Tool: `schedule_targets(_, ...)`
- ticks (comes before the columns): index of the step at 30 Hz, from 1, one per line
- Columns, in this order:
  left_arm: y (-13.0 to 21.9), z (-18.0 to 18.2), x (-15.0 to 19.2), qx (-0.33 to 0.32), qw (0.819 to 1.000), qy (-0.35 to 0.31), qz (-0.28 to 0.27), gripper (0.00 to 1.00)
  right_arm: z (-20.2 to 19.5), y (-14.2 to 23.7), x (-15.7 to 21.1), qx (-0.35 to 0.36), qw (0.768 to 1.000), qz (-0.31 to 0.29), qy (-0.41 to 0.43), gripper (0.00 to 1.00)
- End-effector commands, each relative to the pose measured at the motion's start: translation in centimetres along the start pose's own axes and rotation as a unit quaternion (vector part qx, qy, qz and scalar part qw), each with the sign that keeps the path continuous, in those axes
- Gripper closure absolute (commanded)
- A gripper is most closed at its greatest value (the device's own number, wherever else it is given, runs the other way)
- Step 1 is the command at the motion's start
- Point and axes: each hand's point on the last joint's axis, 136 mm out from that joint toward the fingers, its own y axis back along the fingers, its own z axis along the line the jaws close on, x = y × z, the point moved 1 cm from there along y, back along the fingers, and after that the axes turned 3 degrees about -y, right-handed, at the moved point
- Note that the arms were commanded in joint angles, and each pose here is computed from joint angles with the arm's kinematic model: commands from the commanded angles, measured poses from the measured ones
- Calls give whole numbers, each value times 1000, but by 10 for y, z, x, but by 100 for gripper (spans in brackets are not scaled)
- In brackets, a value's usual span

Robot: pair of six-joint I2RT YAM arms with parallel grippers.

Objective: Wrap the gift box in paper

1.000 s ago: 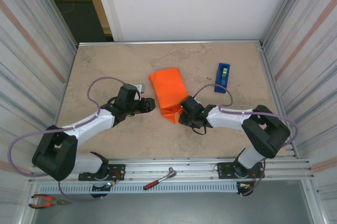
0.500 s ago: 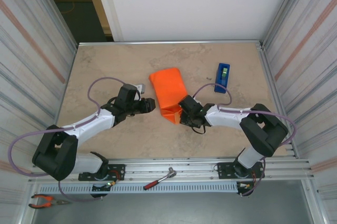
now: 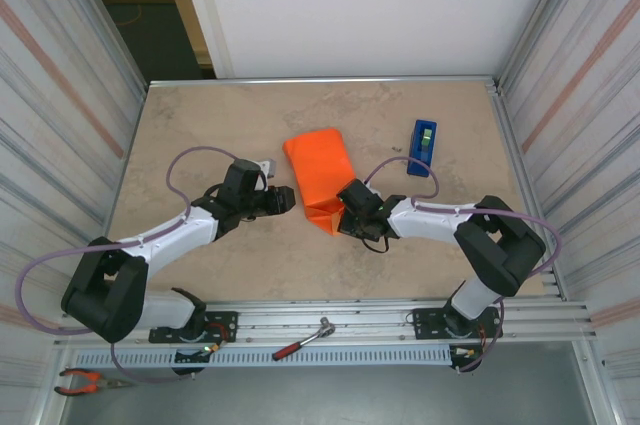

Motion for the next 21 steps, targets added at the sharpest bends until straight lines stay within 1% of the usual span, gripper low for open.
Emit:
schedule_targets(1, 2, 2, 7, 1, 1000, 1, 8, 55, 10, 15, -9, -14, 1000, -18, 3, 100)
schedule_targets(9, 5, 4, 14, 0, 1000, -1, 12, 55, 15, 24, -15, -30, 999, -24, -2, 100)
schedule_targets(15, 7, -6, 32, 23, 999, -16, 35, 55, 20, 31, -21, -47, 998, -29, -12, 100)
schedule_targets(17, 7, -12, 43, 30, 998, -27, 47, 57, 22, 34, -24, -54, 998, -31, -15, 100)
schedule_targets(21, 5, -24, 67, 45, 995, -50, 70, 64, 26, 39, -30, -68, 997, -35, -25, 100)
